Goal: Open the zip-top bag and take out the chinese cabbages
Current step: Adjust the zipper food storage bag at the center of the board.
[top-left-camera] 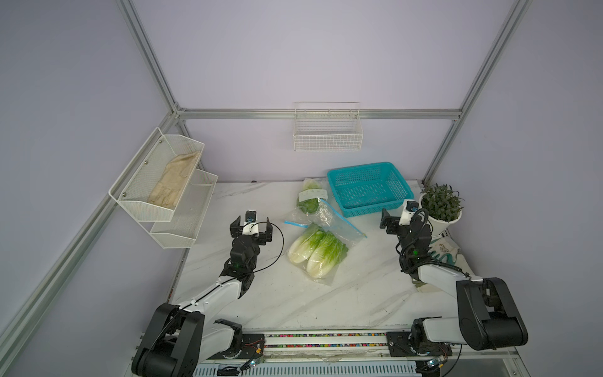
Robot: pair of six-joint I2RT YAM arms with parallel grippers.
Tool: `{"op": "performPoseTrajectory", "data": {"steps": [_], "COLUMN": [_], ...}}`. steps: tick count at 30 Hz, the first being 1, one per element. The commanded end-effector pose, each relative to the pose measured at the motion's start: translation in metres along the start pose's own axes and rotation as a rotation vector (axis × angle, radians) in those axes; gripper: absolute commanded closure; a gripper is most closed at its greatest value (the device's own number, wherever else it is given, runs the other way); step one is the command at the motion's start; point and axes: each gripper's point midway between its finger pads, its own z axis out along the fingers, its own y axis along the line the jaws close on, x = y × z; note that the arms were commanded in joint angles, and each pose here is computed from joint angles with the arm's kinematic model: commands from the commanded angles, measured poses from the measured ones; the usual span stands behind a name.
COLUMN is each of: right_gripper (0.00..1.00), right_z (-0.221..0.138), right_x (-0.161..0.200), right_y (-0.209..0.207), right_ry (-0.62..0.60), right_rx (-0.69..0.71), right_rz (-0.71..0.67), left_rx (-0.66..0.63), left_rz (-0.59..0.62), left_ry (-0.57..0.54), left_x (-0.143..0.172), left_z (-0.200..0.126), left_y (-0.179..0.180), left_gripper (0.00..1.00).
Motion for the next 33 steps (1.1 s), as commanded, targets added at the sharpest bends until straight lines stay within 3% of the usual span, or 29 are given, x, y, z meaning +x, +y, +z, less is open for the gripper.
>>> {"op": "performPoseTrajectory", "data": {"steps": [1, 4, 9, 12, 15, 20, 25, 33], "right_gripper": [0.03, 0.03, 0.03, 0.03, 0.03, 0.05, 0.05, 0.04], "right_z": [-0.004, -0.009, -0.02, -0.021, -0.01, 0.016, 0.024, 0.02], "right_x": [0.013, 0.014, 0.02, 0.039, 0.049, 0.051, 0.054, 0.073], "right_y": [0.032, 0.057, 0.083, 0.083, 0.085, 0.094, 0.099, 0.102], "right_ry": [0.136, 0.197, 0.259, 0.351, 0.431, 0.467, 0.485, 0.55], "right_rx": [-0.078, -0.122, -0.213, -0.171, -0.131, -0.121, -0.135, -0.163], "right_rz": [0.001, 0.063, 0.306, 0.462, 0.524, 0.593, 0.583, 0.495], "left_rx": [0.129, 0.22, 0.348, 0.391, 0.427, 0.52, 0.543, 0.522], "left_rz": [0.058, 0.054, 0.046, 0.052, 0.038, 0.014, 0.003, 0.031], "left_ry": [0.026, 0.091, 0.188, 0.263, 0.311, 0.388, 0.445, 0.448], "left_x": [-0.019, -0.016, 0.003, 0.018, 0.027, 0.049, 0.061, 0.064], "left_z": [-0.003, -0.005, 0.004, 0.015, 0.023, 0.028, 0.029, 0.015], "left_y": [-0.044, -0.08, -0.124, -0.141, -0.155, -0.181, -0.188, -0.174], "left_gripper": [0.0, 0.0, 0.0, 0.0, 0.0, 0.01, 0.25, 0.85]}}
